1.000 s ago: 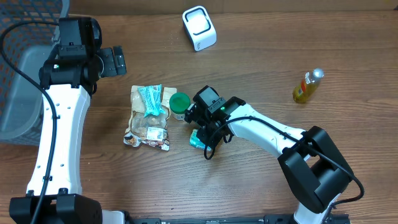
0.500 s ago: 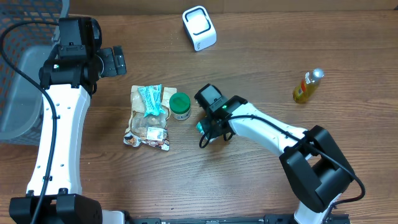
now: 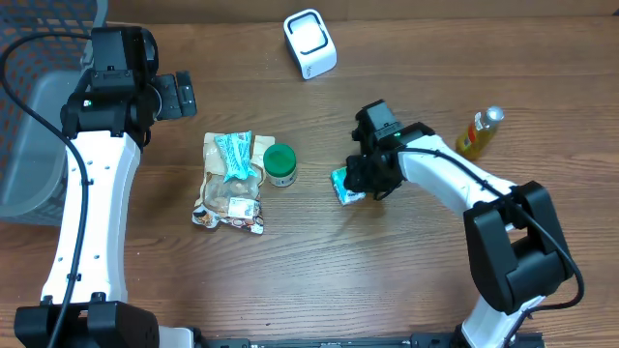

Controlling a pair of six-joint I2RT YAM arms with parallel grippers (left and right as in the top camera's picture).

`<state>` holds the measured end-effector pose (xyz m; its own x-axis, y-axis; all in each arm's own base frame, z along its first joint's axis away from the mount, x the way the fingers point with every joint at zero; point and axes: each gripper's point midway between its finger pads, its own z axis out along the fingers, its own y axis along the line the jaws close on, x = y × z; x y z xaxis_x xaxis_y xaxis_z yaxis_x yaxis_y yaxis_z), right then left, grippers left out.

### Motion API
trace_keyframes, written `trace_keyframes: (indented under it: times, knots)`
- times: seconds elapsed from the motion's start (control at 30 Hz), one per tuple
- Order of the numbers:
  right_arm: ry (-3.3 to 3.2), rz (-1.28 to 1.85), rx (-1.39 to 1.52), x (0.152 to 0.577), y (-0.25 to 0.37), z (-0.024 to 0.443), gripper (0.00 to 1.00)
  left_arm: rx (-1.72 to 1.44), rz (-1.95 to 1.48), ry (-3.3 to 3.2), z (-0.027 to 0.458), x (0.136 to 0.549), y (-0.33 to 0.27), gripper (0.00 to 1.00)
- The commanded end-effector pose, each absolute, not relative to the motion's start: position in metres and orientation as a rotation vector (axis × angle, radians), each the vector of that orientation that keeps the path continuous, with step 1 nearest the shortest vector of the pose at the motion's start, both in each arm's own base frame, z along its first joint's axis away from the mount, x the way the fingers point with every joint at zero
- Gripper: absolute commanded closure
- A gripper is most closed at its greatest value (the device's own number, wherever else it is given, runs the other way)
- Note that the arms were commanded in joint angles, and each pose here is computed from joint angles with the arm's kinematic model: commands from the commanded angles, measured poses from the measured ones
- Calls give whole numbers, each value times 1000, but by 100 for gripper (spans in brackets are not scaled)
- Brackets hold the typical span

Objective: Scan the item barcode

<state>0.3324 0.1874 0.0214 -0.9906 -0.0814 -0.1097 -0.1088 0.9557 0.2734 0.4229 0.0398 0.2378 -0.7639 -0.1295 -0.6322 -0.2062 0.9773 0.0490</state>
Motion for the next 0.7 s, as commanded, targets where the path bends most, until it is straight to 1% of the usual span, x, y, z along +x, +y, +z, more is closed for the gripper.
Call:
trace_keyframes:
  times: [0.0,0.37,0.43,0.67]
  knots:
    - [2961,531,-187,340,197,39,73,-225,164,2443,241,424,40,0]
    - [2927,457,-222,349,191,38,70,-226,165,2442,241,424,41,0]
    - [2930,434,-228,349,188,37,65,-226,165,2442,241,424,41,0]
    - [2931,382,-220,350,182,34,66,-226,165,2442,241,424,41,0]
